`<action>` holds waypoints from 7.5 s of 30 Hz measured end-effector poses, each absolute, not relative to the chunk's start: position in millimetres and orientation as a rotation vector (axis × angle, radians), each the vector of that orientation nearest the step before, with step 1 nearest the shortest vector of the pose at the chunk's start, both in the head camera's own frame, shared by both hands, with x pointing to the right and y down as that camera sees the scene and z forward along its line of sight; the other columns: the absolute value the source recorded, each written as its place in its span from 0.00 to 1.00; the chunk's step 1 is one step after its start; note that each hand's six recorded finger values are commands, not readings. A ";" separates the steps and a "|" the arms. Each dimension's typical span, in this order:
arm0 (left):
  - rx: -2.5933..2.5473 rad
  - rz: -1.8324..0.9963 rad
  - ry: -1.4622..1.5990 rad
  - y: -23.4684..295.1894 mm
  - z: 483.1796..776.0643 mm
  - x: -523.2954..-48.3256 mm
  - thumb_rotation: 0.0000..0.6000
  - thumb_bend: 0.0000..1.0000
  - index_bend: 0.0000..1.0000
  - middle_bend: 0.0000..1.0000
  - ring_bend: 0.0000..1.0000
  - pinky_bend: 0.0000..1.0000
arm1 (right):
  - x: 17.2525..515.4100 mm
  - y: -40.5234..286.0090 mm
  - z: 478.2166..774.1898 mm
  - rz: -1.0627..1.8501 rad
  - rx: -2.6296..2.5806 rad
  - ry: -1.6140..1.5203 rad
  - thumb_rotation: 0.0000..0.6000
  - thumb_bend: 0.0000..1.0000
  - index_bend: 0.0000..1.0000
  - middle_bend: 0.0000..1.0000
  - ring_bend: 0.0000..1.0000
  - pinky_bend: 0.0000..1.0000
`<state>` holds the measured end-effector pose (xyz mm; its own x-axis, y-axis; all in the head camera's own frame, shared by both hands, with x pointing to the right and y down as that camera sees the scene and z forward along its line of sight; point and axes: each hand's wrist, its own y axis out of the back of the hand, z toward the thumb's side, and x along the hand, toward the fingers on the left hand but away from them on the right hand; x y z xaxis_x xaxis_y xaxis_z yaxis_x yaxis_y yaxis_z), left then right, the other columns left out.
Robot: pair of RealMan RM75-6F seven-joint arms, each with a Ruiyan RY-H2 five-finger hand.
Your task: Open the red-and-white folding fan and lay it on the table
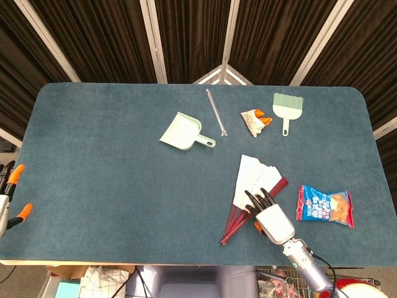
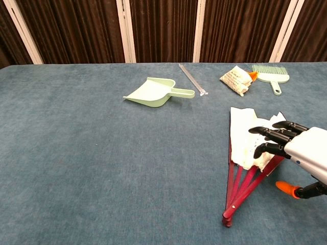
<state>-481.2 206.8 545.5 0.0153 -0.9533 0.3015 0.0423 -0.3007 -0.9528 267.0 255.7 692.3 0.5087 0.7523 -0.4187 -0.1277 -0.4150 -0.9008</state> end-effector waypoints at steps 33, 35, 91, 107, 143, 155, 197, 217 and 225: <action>-1.408 -1.448 0.973 206.4 553.2 -475.5 1.00 0.37 0.00 0.00 0.00 0.13 | 259.6 254.5 705.2 1.056 -1.741 -0.504 1.00 0.34 0.49 0.10 0.20 0.14; -1.409 -1.447 0.972 206.5 553.2 -475.1 1.00 0.37 0.00 0.00 0.00 0.13 | 259.4 254.2 705.4 1.057 -1.740 -0.502 1.00 0.34 0.51 0.10 0.21 0.14; -1.445 -1.383 1.009 205.4 545.6 -473.2 1.00 0.37 0.00 0.00 0.00 0.13 | 178.0 112.9 522.4 0.887 -1.965 -0.614 1.00 0.42 0.67 0.14 0.24 0.16; -1.550 -1.269 1.062 205.0 550.2 -457.1 1.00 0.31 0.05 0.00 0.00 0.13 | 90.6 93.8 486.4 0.878 -2.055 -0.560 1.00 0.42 0.70 0.14 0.25 0.18; -2.295 -0.984 1.050 219.3 597.7 -350.2 1.00 0.28 0.27 0.05 0.00 0.13 | -65.3 150.6 470.2 0.730 -2.083 -0.529 1.00 0.43 0.71 0.14 0.25 0.18; -2.314 -0.932 1.115 210.1 600.6 -339.0 1.00 0.31 0.42 0.09 0.00 0.13 | -59.1 150.2 469.0 0.726 -2.092 -0.538 1.00 0.43 0.72 0.14 0.25 0.18; -2.486 -0.835 1.138 208.5 621.1 -284.0 1.00 0.38 0.53 0.17 0.00 0.13 | -47.7 157.3 464.1 0.697 -2.124 -0.518 1.00 0.43 0.73 0.14 0.25 0.18; -2.492 -0.796 1.243 199.7 618.4 -285.4 1.00 0.51 0.69 0.27 0.00 0.13 | -38.6 156.3 465.1 0.692 -2.147 -0.521 1.00 0.43 0.73 0.14 0.25 0.19; -2.488 -0.795 1.246 197.8 619.6 -284.2 1.00 0.51 0.71 0.27 0.00 0.13 | -33.2 155.6 464.8 0.697 -2.144 -0.521 1.00 0.43 0.73 0.14 0.25 0.19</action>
